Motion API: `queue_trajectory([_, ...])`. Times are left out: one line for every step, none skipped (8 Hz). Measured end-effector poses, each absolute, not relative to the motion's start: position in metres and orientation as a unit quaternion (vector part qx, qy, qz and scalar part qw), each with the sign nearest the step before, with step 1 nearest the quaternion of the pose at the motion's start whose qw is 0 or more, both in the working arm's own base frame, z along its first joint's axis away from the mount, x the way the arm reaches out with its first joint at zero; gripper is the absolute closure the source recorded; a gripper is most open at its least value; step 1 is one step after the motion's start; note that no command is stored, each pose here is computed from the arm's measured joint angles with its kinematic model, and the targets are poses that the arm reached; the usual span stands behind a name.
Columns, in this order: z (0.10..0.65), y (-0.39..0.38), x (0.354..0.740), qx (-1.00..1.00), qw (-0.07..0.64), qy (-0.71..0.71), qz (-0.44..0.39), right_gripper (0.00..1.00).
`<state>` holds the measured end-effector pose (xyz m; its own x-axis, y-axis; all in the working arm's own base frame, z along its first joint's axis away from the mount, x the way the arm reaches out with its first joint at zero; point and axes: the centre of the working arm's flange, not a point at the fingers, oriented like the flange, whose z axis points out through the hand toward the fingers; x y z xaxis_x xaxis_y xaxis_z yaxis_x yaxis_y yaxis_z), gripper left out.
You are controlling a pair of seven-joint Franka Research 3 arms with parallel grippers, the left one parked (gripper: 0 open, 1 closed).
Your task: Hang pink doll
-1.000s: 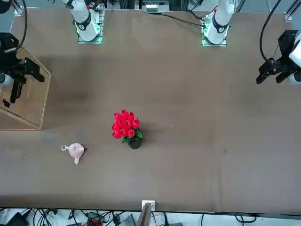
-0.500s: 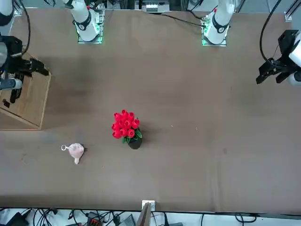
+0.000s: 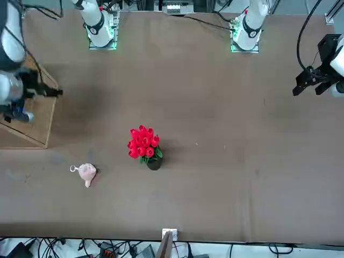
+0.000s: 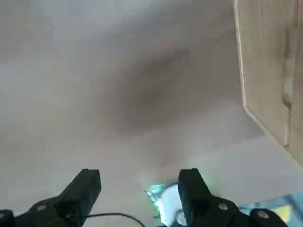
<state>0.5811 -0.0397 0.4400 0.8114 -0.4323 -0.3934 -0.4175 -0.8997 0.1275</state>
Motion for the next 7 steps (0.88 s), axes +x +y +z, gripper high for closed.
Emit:
queue_trajectory([0.415, -0.025, 0.596, 0.935, 0.032, -0.292, -0.197, 0.00])
queue_trajectory([0.394, -0.010, 0.610, 0.915, 0.032, -0.361, -0.178, 0.00])
queue_trajectory([0.378, 0.003, 0.626, 0.885, 0.010, -0.439, -0.155, 0.00])
queue_trajectory([0.370, 0.010, 0.641, 0.850, -0.017, -0.512, -0.127, 0.00])
queue_trajectory([0.366, 0.016, 0.654, 0.815, -0.035, -0.571, -0.095, 0.00])
queue_trajectory([0.359, 0.028, 0.663, 0.788, -0.043, -0.610, -0.070, 0.00])
queue_trajectory([0.342, 0.042, 0.669, 0.775, -0.035, -0.628, -0.056, 0.00])
